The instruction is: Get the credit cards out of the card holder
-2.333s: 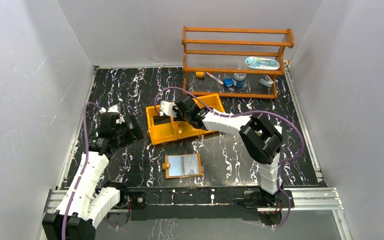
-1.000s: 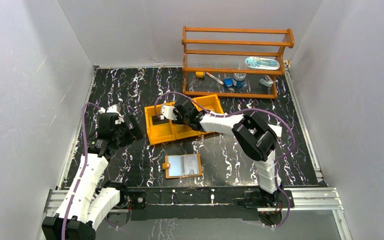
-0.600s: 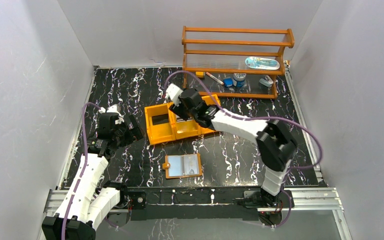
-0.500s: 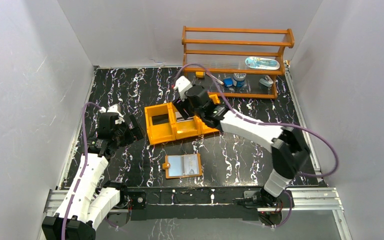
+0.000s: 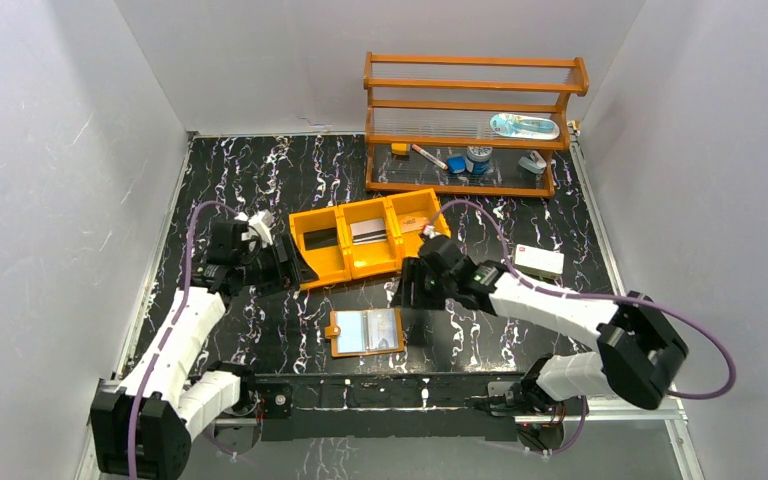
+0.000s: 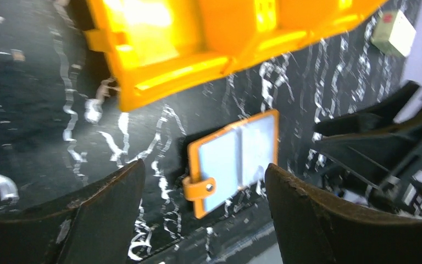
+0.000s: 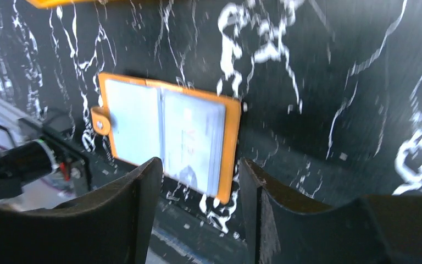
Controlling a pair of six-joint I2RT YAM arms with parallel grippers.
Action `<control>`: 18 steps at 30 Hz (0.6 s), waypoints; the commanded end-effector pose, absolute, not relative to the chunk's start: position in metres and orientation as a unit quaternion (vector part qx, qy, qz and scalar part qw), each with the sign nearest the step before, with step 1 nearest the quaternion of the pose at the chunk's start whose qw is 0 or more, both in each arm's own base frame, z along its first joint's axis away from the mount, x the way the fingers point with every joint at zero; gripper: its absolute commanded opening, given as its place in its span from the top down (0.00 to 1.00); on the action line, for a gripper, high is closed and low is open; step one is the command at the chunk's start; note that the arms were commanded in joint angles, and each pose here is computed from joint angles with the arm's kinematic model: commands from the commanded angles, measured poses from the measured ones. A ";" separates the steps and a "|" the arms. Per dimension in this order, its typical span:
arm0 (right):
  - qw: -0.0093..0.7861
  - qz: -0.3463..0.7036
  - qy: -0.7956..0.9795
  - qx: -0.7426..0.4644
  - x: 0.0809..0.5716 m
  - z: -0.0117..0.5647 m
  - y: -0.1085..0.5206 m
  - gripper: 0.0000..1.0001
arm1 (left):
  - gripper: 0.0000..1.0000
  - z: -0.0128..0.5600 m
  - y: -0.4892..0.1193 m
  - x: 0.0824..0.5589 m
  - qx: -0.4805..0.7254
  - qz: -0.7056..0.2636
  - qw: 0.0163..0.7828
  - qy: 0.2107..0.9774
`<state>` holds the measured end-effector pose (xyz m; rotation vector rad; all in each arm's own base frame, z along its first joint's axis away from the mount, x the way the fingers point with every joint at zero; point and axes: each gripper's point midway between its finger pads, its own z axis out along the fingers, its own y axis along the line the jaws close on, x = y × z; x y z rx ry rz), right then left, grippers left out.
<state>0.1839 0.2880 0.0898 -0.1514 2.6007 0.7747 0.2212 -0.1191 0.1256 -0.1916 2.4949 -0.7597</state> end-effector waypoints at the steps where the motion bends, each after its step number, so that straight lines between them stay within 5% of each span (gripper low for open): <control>1: 0.169 0.397 0.901 0.043 0.163 0.117 0.307 0.40 | 0.23 0.158 -0.172 0.196 0.011 -0.381 0.209 0.900; 11: 0.140 0.388 0.909 0.058 0.155 0.097 0.305 0.45 | 0.26 0.113 -0.222 0.158 0.066 -0.305 0.116 0.943; 18: 0.118 0.407 0.904 0.057 0.152 0.092 0.315 0.51 | 0.38 0.099 -0.239 0.154 0.082 -0.291 0.087 0.949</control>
